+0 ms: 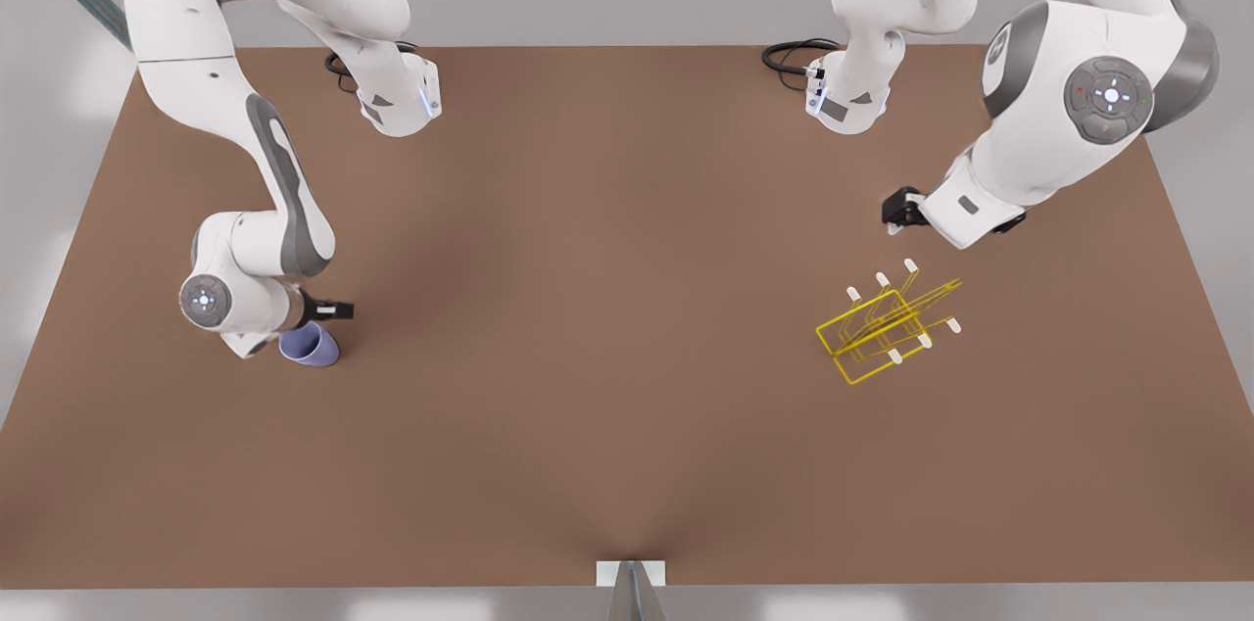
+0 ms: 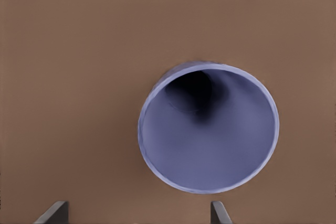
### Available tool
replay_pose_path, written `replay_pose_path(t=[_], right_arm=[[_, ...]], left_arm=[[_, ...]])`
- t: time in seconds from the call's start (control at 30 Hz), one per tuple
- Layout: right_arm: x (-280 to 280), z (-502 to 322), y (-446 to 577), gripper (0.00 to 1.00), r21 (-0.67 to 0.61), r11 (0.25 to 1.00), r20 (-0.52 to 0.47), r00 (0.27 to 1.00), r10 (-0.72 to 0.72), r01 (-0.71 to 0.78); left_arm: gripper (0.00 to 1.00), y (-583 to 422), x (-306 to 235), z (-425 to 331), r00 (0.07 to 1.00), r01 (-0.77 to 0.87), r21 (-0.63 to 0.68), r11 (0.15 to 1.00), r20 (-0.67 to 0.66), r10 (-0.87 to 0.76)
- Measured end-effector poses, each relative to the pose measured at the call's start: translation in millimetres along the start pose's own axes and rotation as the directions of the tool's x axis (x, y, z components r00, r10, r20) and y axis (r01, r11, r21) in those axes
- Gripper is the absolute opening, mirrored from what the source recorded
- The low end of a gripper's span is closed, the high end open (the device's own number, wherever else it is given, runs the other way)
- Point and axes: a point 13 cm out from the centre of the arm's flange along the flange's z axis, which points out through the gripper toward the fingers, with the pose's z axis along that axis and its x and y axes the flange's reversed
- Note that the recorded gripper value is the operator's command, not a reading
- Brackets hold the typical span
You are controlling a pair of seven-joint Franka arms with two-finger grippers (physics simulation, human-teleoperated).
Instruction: Place the cup on the cup holder
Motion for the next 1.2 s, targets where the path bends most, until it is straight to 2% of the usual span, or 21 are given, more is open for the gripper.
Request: replay_pose_path(t=[0.17, 0.4, 1.0, 1.03, 1.07, 1.13, 1.2], right_arm=[[-28.6, -28.4, 5.3, 1.0, 0.001, 1.0, 0.16, 0.987, -0.006, 0.006], [-37.1, -27.8, 11.2, 1.0, -0.02, 1.0, 0.219, 0.976, -0.007, 0.011], [-32.2, 25.8, 8.3, 1.0, -0.049, 0.999, 0.179, 0.984, 0.006, 0.003], [-33.2, 27.4, 8.4, 0.97, -0.051, 0.999, 0.179, 0.984, 0.006, 0.003], [-34.2, 28.0, 8.1, 0.84, -0.052, 0.999, 0.18, 0.984, 0.007, 0.002], [-34.9, 29.9, 7.5, 0.76, -0.054, 0.999, 0.178, 0.984, 0.009, 0.001], [-35.0, 31.2, 5.8, 0.6, -0.055, 0.998, 0.177, 0.984, 0.011, -0.001]], left_arm=[[1.0, 6.0, 0.6, 1.2, 1.0, 0.007, -0.008, 1.0, -0.006, -0.008], [1.0, 3.5, -3.3, 11.4, 1.0, 0.001, -0.013, 1.0, -0.025, -0.001], [1.0, 1.3, -5.5, 15.5, 1.0, -0.005, -0.016, 1.0, -0.029, 0.004], [1.0, 1.3, -5.5, 15.5, 1.0, -0.005, -0.016, 1.0, -0.029, 0.005], [1.0, 1.0, -5.5, 15.5, 1.0, -0.006, -0.017, 1.0, -0.029, 0.005], [1.0, 0.4, -5.4, 15.5, 1.0, -0.007, -0.017, 1.0, -0.029, 0.006], [1.0, 0.3, -5.5, 15.4, 1.0, -0.007, -0.017, 1.0, -0.029, 0.007]])
